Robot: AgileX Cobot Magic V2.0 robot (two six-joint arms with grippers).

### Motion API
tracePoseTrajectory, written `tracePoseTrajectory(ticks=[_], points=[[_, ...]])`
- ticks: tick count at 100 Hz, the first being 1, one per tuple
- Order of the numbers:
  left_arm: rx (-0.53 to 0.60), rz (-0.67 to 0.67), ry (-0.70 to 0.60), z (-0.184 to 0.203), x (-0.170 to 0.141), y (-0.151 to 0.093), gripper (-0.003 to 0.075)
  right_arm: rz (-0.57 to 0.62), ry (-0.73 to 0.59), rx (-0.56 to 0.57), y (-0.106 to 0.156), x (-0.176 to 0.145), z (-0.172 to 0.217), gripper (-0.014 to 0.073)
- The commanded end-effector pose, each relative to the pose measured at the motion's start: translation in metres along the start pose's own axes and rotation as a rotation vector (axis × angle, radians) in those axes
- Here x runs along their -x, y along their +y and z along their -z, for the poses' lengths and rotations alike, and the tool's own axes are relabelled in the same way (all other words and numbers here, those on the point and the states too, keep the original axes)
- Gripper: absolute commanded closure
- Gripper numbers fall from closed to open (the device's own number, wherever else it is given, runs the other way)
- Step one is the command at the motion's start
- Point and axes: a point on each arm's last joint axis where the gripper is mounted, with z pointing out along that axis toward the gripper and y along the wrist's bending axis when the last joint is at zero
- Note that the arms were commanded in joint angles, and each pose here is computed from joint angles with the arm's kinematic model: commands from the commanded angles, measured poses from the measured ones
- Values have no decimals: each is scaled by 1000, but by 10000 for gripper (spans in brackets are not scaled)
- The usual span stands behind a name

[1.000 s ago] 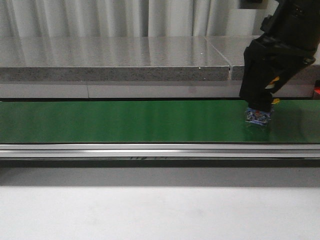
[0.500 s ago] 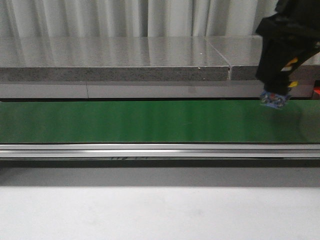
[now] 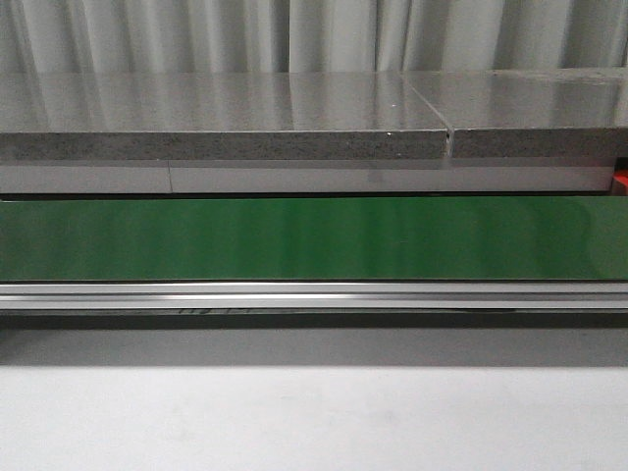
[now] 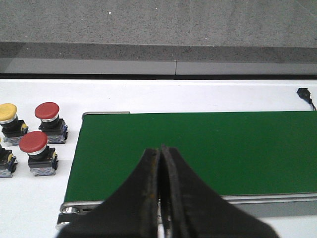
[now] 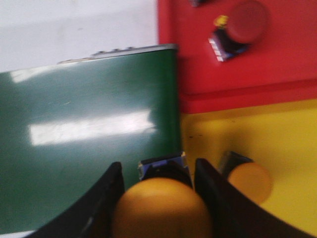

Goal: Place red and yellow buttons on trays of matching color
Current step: 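Carry the yellow button into the yellow tray and release it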

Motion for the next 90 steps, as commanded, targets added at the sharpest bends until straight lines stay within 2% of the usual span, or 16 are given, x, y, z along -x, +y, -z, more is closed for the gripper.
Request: tracePoseTrajectory(ticks=[1,17,30,69,90], points=[[-14,9,-97,4,14,-2,739,-99,-159,-59,-21,10,25,491],[-14,9,-97,4,14,-2,739,-235,-255,-134,-56,13,28,491],[-14,9,-97,4,14,-2,739,-294,-258,-167,-76,12,20,491],[-14,9,-97,4,14,-2,739,-407,-115,-193,-121,0,-31,491],[-14,9,-97,4,14,-2,739,-423,-86,-194,-128,-3,-45,491]])
